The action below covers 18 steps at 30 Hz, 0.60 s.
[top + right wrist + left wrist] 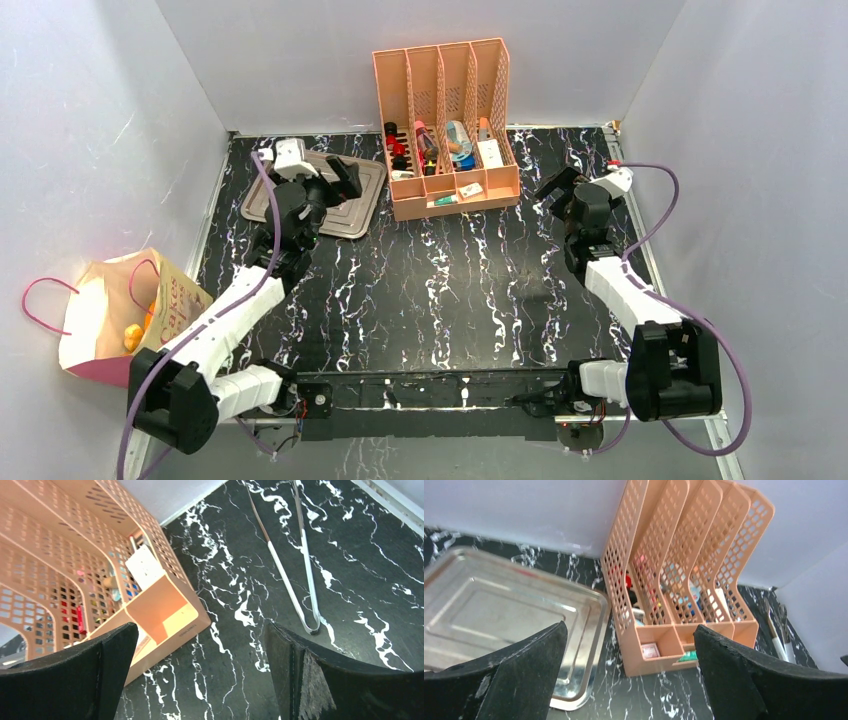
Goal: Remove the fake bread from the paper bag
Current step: Move the paper bag to the center of the board.
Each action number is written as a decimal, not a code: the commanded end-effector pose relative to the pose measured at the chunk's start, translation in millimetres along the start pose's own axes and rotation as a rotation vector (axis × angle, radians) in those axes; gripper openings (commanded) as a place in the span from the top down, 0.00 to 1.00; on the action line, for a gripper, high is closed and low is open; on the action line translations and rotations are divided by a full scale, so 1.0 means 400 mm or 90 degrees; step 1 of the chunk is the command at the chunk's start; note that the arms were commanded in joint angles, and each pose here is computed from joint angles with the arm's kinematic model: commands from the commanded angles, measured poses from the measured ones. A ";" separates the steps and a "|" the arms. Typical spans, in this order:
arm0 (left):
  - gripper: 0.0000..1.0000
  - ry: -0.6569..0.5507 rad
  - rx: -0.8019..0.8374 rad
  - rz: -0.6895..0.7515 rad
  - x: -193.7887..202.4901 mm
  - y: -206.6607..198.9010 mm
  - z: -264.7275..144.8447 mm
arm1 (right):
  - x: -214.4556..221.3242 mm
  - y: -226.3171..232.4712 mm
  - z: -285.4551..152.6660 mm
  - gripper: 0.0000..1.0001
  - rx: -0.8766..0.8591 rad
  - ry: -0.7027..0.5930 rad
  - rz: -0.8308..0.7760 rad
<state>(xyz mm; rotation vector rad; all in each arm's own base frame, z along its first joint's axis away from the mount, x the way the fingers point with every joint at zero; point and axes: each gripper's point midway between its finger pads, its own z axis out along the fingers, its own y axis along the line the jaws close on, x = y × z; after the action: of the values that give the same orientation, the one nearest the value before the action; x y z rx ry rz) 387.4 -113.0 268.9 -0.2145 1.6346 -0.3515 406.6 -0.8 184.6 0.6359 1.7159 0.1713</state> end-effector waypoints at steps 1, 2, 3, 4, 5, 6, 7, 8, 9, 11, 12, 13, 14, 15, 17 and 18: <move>0.02 -0.026 -0.103 0.083 -0.071 0.033 -0.022 | -0.104 0.072 -0.037 0.02 -0.079 -0.087 0.025; 0.02 -0.026 -0.103 0.091 -0.070 0.031 -0.023 | -0.106 0.073 -0.037 0.02 -0.080 -0.086 0.016; 0.02 -0.023 -0.106 0.099 -0.064 0.031 -0.025 | -0.105 0.073 -0.036 0.02 -0.077 -0.083 0.010; 0.02 -0.022 -0.107 0.108 -0.062 0.026 -0.030 | -0.103 0.073 -0.035 0.02 -0.078 -0.080 0.002; 0.02 -0.020 -0.108 0.118 -0.061 0.018 -0.035 | -0.102 0.075 -0.035 0.02 -0.081 -0.079 -0.003; 0.02 -0.020 -0.113 0.134 -0.064 0.009 -0.040 | -0.099 0.078 -0.036 0.02 -0.087 -0.078 -0.010; 0.02 -0.022 -0.130 0.152 -0.073 0.006 -0.047 | -0.100 0.080 -0.037 0.02 -0.090 -0.078 -0.014; 0.02 -0.020 -0.157 0.171 -0.082 0.008 -0.054 | -0.097 0.083 -0.038 0.02 -0.094 -0.076 -0.018; 0.02 -0.017 -0.190 0.189 -0.091 0.013 -0.062 | -0.095 0.082 -0.038 0.02 -0.094 -0.074 -0.020; 0.02 -0.014 -0.262 0.199 -0.119 0.039 -0.082 | -0.086 0.085 -0.040 0.02 -0.101 -0.071 -0.018; 0.02 -0.011 -0.304 0.200 -0.129 0.064 -0.101 | -0.078 0.085 -0.039 0.02 -0.102 -0.068 -0.015; 0.02 -0.013 -0.341 0.197 -0.143 0.084 -0.119 | -0.072 0.085 -0.036 0.02 -0.104 -0.064 -0.011; 0.02 -0.018 -0.377 0.194 -0.158 0.102 -0.137 | -0.062 0.088 -0.033 0.02 -0.107 -0.056 -0.009; 0.02 -0.022 -0.411 0.196 -0.175 0.118 -0.155 | -0.057 0.094 -0.030 0.02 -0.111 -0.052 -0.008; 0.02 -0.024 -0.466 0.210 -0.202 0.142 -0.183 | -0.045 0.100 -0.024 0.02 -0.111 -0.040 -0.006; 0.02 -0.027 -0.492 0.219 -0.220 0.151 -0.197 | -0.040 0.104 -0.021 0.02 -0.114 -0.037 -0.001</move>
<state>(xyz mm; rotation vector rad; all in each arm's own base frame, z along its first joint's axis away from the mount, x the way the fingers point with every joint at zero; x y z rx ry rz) 355.6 -70.9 314.3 -0.3454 1.6957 0.2610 404.9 16.9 206.0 0.5211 1.6679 0.2415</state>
